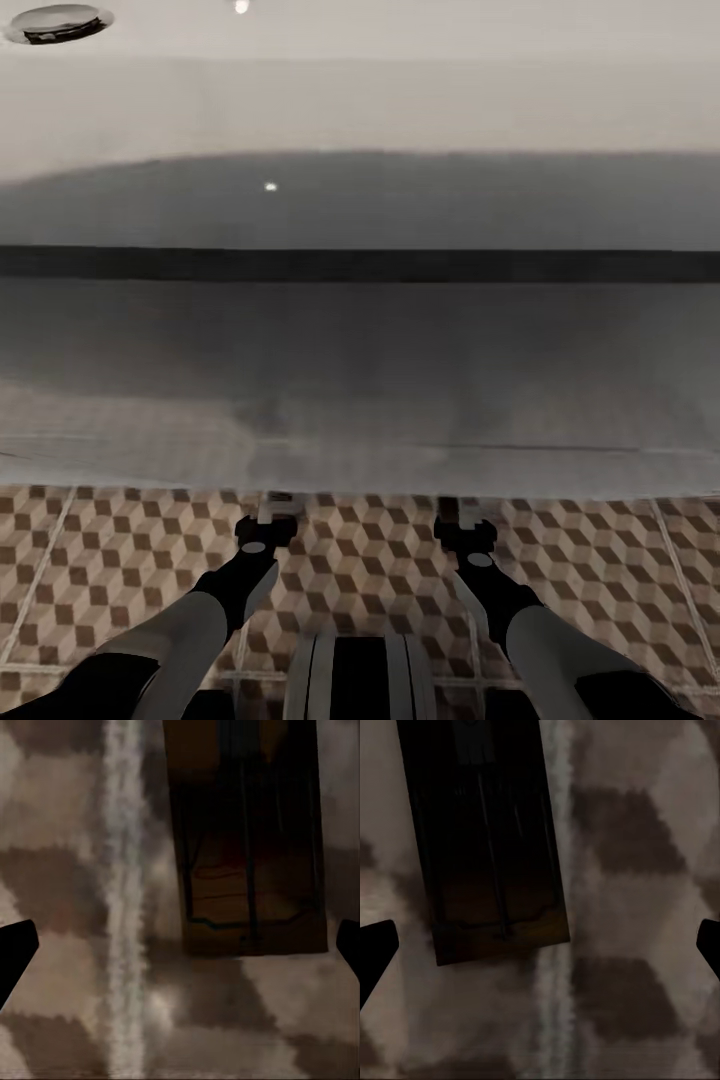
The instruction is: Take the four mousetraps from the cabinet in the bathroom and place them on the bathroom floor. Make sure all four end up on the same floor surface, and ensure that at least two of them are either under or directly next to the same bathroom sink.
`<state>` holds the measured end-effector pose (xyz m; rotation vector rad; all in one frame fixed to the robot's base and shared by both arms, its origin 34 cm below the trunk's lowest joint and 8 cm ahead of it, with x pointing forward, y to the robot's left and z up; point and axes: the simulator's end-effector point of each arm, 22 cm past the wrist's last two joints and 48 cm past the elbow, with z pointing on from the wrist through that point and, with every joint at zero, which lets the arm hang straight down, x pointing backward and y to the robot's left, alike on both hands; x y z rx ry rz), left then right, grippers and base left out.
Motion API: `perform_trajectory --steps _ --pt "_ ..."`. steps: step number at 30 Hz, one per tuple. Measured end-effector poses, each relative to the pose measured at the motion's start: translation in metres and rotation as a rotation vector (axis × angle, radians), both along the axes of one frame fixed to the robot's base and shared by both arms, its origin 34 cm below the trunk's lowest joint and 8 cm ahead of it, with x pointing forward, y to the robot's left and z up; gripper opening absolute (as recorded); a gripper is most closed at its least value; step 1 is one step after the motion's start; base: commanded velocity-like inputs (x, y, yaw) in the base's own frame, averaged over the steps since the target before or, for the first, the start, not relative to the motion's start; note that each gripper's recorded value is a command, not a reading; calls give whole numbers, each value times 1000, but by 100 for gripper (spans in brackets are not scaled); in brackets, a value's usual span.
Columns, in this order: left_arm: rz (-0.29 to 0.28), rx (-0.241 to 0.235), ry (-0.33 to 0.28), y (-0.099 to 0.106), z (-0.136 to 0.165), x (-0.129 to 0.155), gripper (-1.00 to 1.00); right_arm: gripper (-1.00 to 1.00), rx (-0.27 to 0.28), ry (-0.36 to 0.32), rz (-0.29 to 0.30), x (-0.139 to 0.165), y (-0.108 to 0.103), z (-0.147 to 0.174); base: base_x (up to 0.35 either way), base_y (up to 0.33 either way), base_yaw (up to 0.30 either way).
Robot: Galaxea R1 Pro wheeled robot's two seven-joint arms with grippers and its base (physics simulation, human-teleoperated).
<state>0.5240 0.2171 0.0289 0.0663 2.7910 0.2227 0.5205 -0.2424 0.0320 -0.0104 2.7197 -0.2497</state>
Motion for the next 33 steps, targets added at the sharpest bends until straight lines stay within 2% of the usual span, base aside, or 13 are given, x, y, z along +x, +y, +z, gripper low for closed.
perform_trajectory --steps 33 --pt "4 4 3 1 0 -1 100 100 0 0 1 0 0 0 -329 0 0"
